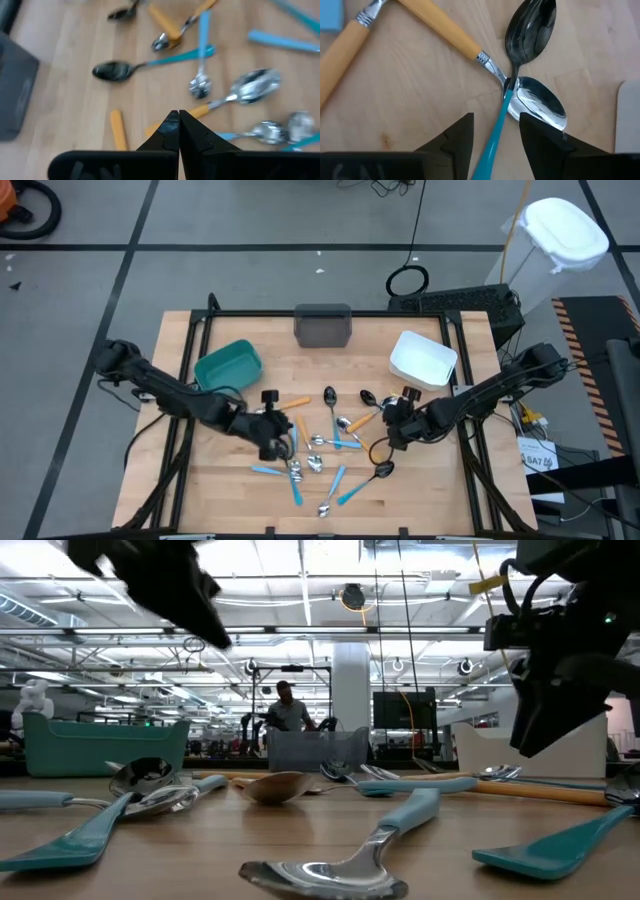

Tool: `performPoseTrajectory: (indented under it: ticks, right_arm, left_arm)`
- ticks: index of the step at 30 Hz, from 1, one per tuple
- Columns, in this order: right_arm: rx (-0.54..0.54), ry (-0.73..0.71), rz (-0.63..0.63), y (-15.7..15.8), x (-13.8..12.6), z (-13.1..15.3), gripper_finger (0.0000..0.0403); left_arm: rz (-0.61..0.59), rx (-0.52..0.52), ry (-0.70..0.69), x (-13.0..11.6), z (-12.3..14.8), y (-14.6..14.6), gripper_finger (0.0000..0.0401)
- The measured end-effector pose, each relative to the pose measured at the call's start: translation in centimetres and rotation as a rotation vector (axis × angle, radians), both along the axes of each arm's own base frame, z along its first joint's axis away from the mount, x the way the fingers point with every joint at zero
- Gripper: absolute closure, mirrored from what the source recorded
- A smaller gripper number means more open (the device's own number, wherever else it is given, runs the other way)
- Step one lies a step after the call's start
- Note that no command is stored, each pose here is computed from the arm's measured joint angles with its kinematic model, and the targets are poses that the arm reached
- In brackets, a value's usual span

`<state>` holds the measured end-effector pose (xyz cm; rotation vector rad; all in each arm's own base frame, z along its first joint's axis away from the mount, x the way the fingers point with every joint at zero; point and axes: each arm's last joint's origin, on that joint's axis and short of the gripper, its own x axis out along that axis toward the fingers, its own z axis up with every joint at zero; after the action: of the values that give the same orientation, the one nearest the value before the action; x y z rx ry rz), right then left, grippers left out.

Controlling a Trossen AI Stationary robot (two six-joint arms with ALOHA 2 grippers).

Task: Sort silverware by color (type)
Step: Put the blue spoon into the white bin

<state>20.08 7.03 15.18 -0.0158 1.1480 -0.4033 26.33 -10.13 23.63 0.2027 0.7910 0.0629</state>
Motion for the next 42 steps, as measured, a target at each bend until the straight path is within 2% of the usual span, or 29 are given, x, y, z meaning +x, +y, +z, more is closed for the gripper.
performPoseTrajectory:
  ticks: [5,9,14,17,21,24,35,42]
  right_arm:
    - [0.037,0.025,0.003,0.3,0.0,-0.4,0.0248]
    - [-0.002,0.010,0.012,0.7,-0.2,-0.3,0.0248]
    - [0.000,0.009,0.041,1.5,-0.6,-0.4,0.0248]
    - [-0.008,-0.003,0.049,1.5,-0.7,-0.6,0.0248]
    - [-0.044,-0.045,0.073,0.9,-1.1,-2.1,0.0248]
    - [-0.042,-0.035,0.040,0.0,-1.5,-3.1,0.0247]
    - [-0.002,-0.052,-0.041,-1.1,-1.0,-3.2,0.0249]
    - [0.072,-0.042,-0.083,-1.6,-0.9,-3.2,0.0284]
  left_arm:
    - [0.017,0.100,-0.121,-2.2,2.2,-1.5,0.0400]
    - [0.082,0.171,-0.115,-3.1,2.0,-1.9,0.0400]
    - [0.203,0.088,-0.146,-2.3,1.5,-1.6,0.0400]
    - [0.236,0.052,-0.183,-1.9,1.7,-1.3,0.0400]
    - [0.225,0.080,-0.186,-1.5,1.8,-0.8,0.0400]
    - [0.230,0.081,-0.182,-1.5,1.8,-0.7,0.0400]
    - [0.219,0.100,-0.176,-1.4,1.8,-0.5,0.0400]
    - [0.246,0.083,-0.181,-1.3,1.8,-0.2,0.0400]
